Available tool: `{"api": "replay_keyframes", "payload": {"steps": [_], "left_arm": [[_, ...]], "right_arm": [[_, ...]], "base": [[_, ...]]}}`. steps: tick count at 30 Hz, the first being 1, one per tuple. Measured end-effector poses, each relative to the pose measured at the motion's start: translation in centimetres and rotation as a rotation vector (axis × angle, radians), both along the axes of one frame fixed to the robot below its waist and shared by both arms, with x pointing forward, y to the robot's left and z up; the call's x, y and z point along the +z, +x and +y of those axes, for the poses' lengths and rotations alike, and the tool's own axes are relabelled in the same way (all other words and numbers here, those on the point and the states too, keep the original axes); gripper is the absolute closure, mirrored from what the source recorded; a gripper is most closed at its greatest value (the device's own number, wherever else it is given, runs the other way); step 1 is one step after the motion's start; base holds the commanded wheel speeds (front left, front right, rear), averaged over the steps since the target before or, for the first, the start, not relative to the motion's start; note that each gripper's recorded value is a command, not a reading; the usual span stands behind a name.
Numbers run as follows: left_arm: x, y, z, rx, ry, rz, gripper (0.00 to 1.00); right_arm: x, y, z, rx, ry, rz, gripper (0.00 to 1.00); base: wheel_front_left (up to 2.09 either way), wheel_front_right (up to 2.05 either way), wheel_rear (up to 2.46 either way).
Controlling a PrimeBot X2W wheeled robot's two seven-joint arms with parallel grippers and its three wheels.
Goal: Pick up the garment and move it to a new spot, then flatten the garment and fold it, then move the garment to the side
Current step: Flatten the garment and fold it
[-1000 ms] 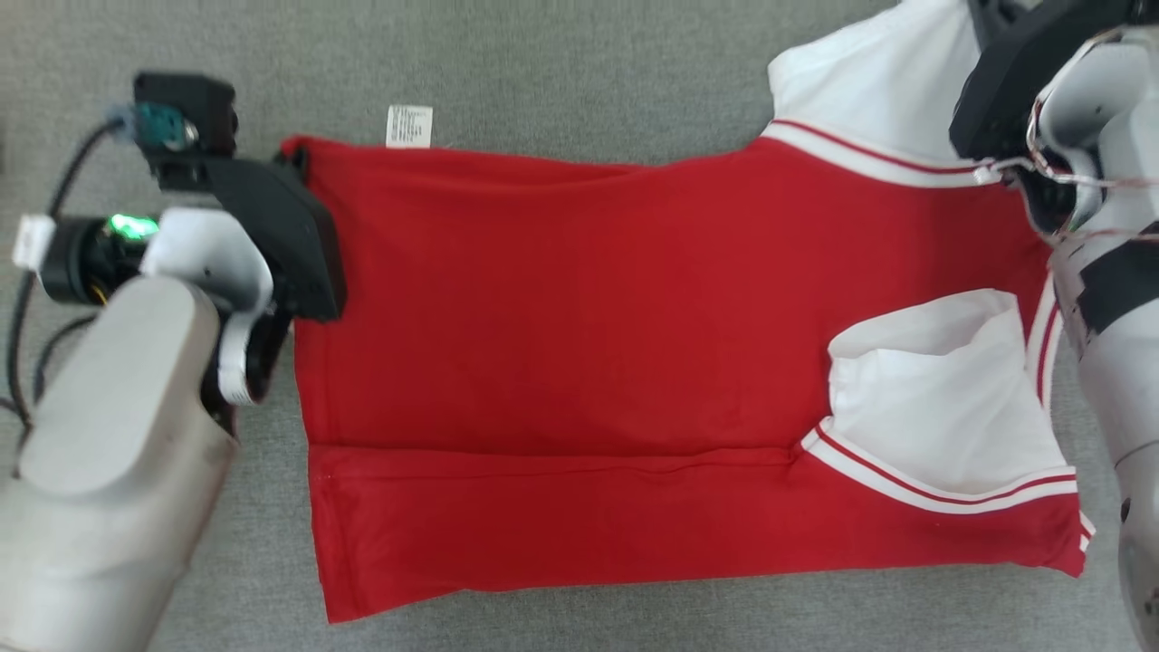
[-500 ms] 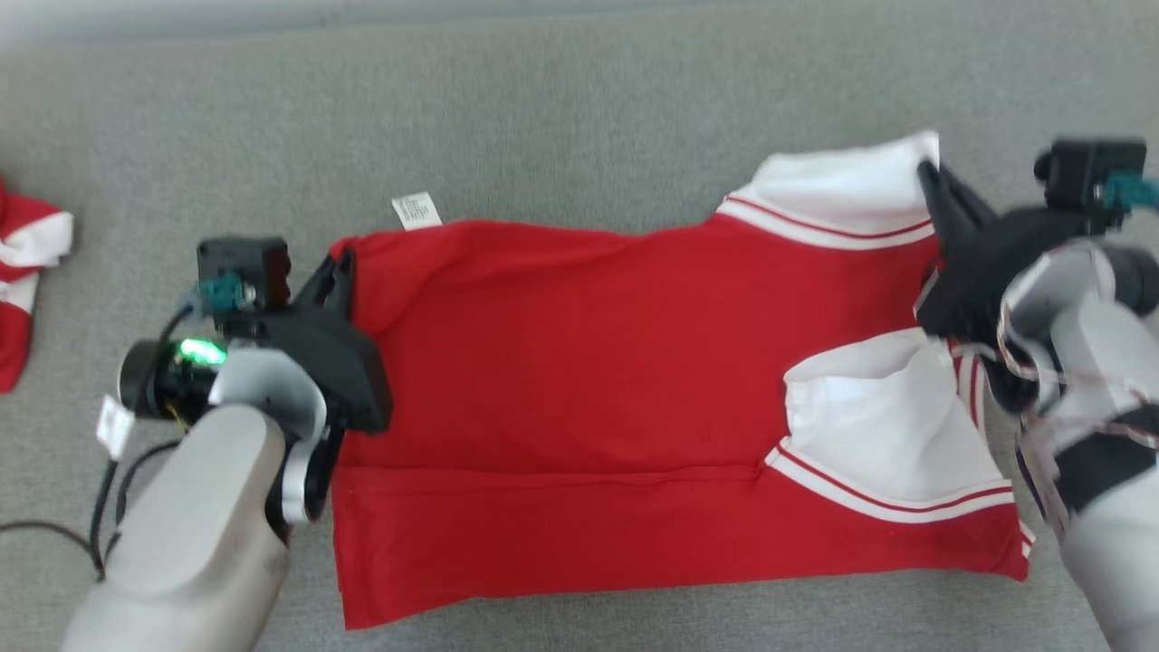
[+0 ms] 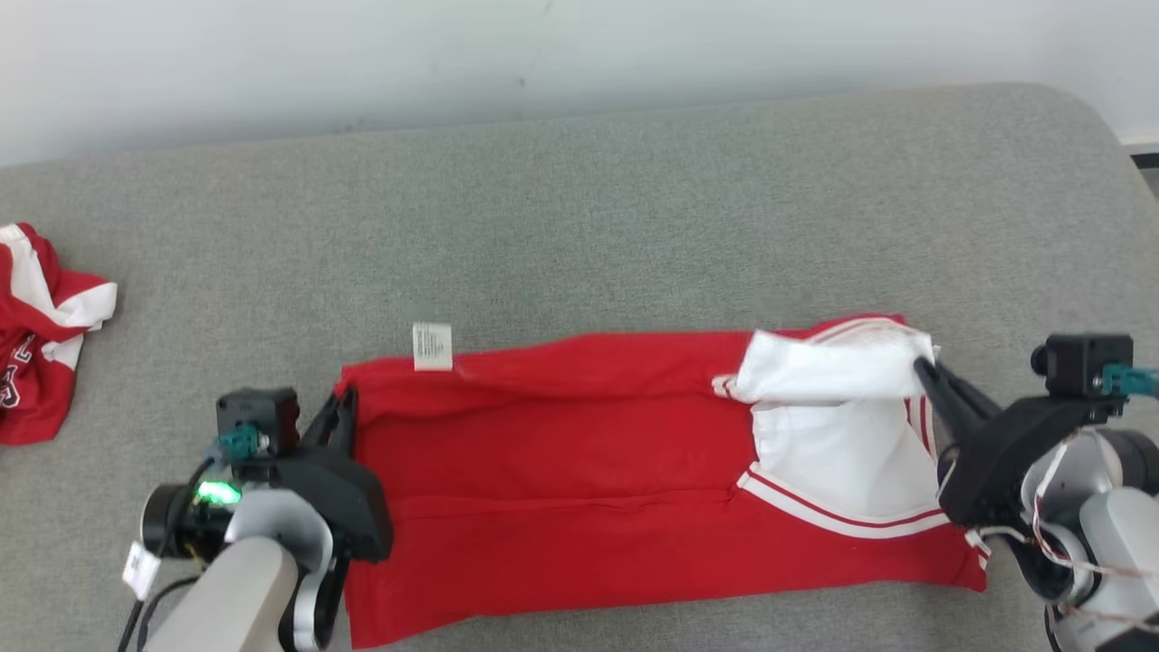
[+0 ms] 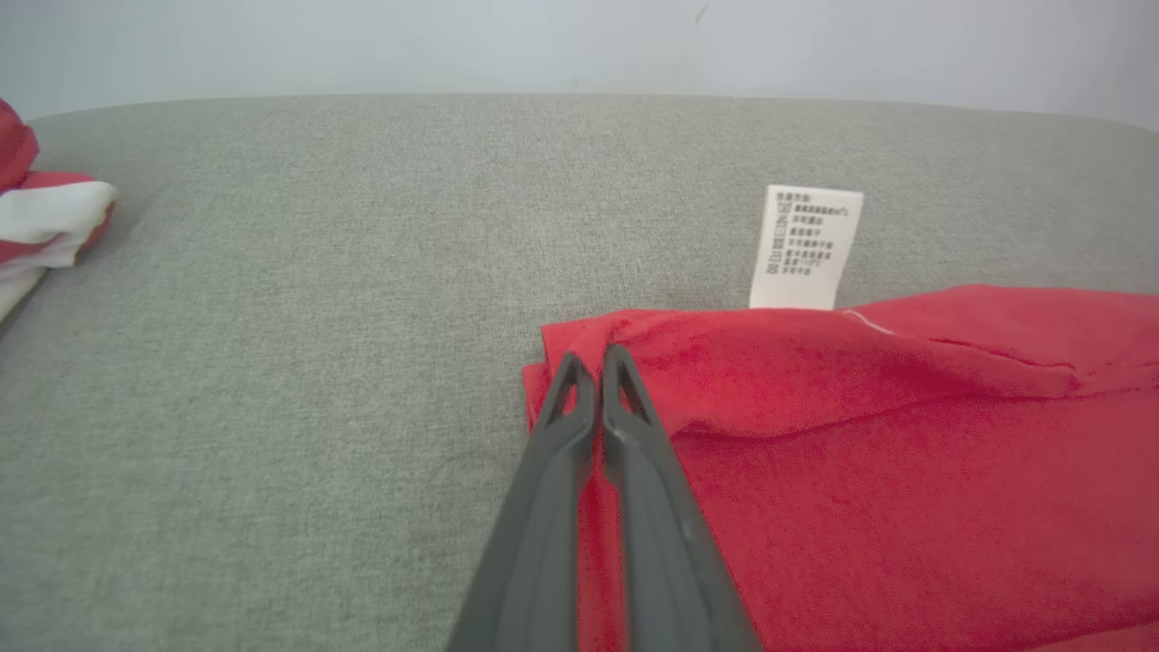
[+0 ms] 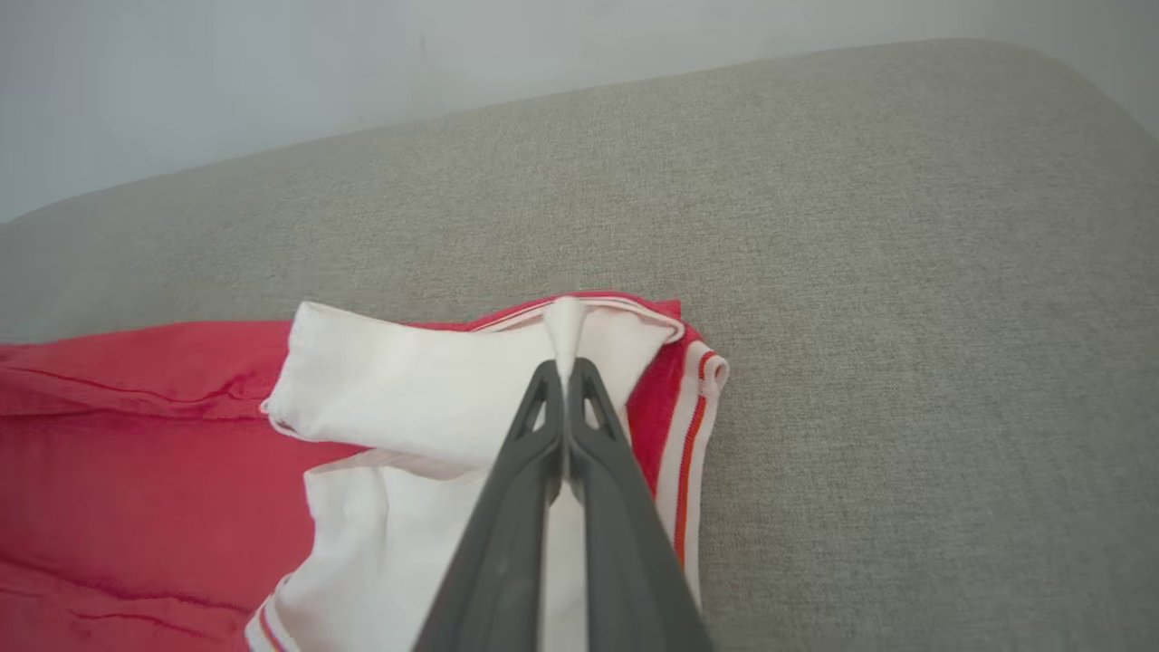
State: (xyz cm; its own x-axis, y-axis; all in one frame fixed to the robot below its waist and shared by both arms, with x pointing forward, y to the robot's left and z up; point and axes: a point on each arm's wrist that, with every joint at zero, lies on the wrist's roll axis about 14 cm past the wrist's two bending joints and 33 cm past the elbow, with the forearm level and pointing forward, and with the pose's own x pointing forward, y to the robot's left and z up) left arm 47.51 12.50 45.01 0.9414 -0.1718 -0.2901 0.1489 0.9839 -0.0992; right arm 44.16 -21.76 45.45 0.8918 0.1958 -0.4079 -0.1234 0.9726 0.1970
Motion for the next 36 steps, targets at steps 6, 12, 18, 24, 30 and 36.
{"api": "replay_keyframes", "payload": {"steps": [6, 12, 18, 24, 30, 36], "left_arm": [[-0.5, -1.2, 0.2, -0.002, -0.002, 0.001, 1.00], [-0.8, -2.1, 0.7, 0.010, -0.003, 0.007, 1.00], [-1.3, -3.4, 1.1, 0.027, -0.019, 0.025, 1.00], [-2.0, -4.4, 1.2, 0.033, -0.026, 0.043, 0.00], [-1.0, -4.8, 1.7, 0.075, -0.093, -0.046, 0.00], [1.9, -6.0, 2.3, 0.105, -0.152, -0.170, 0.00]], "right_arm": [[-0.1, -2.5, 0.2, 0.010, 0.004, 0.036, 1.00], [-0.1, -4.4, 0.8, 0.025, 0.025, 0.064, 1.00], [-0.5, -6.3, 0.4, 0.002, 0.047, 0.096, 1.00], [-1.6, -7.6, 0.7, 0.002, 0.035, 0.149, 0.00], [-1.3, -7.9, 1.0, 0.000, 0.019, 0.134, 0.00], [0.0, -7.9, 0.6, -0.027, 0.021, 0.080, 0.00]], "base": [[0.00, 0.00, 0.00], [0.00, 0.00, 0.00], [0.00, 0.00, 0.00], [0.00, 0.00, 0.00], [0.00, 0.00, 0.00], [0.00, 0.00, 0.00]]}}
